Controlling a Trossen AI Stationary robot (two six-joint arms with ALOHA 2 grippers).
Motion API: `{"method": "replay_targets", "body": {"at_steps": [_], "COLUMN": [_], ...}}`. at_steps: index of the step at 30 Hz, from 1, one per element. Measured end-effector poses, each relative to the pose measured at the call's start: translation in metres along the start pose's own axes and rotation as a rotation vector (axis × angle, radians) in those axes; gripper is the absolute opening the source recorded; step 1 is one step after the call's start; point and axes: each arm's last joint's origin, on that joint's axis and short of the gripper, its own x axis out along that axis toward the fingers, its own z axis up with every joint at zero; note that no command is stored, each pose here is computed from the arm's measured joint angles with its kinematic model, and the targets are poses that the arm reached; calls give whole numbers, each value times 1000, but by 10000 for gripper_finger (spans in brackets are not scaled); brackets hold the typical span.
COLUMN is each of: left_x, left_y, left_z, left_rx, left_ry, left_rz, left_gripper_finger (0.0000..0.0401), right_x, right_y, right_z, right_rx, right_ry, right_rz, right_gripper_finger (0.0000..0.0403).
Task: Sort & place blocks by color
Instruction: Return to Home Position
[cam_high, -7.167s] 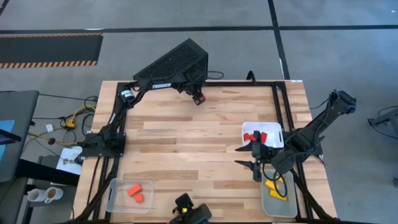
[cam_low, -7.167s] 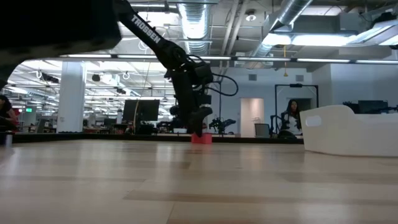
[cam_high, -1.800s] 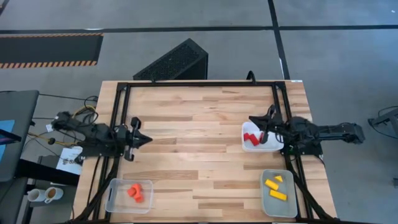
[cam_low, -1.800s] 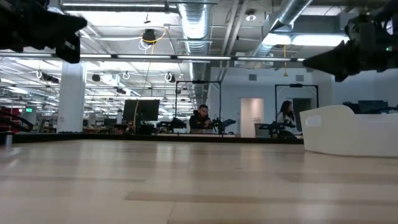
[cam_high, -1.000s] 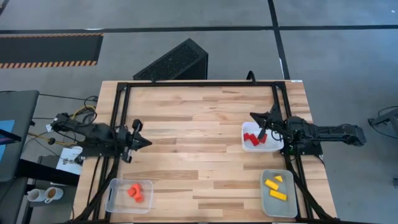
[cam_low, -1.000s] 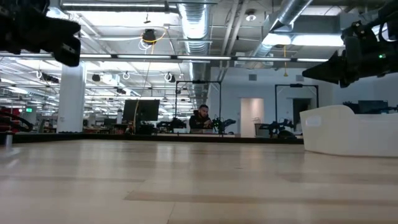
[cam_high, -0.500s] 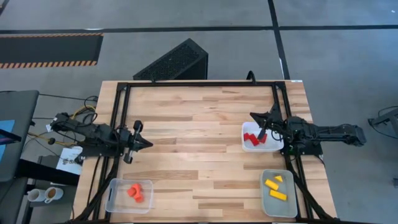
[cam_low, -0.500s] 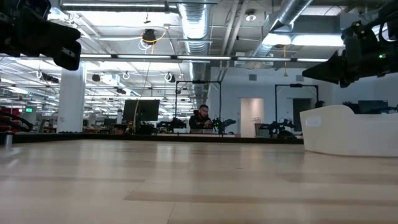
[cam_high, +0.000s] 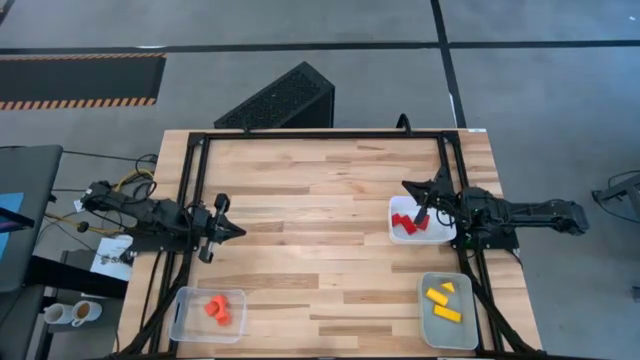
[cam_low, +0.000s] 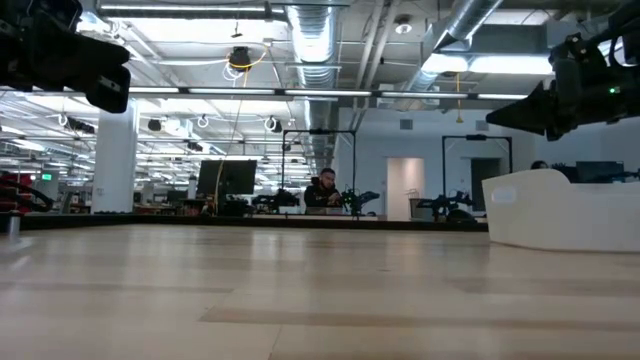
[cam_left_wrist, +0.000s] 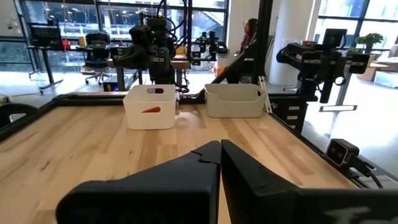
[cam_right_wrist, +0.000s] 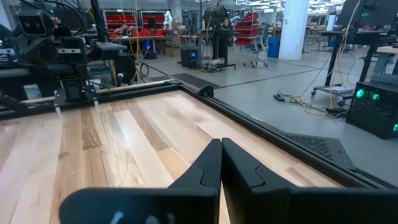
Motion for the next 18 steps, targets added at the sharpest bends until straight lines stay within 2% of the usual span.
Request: {"method": "replay_targets", "body": {"at_steps": [18], "left_x": [0], "left_y": [0], "left_z": [0], "left_rx": [9], "left_ry": [0], "left_rz": [0], "left_gripper_finger": [0], "right_x": [0], "right_y": [0], "right_z": [0], "right_rx": [1], "right_ry": [-2], "right_rz": [0], "right_gripper_finger": [29]}}
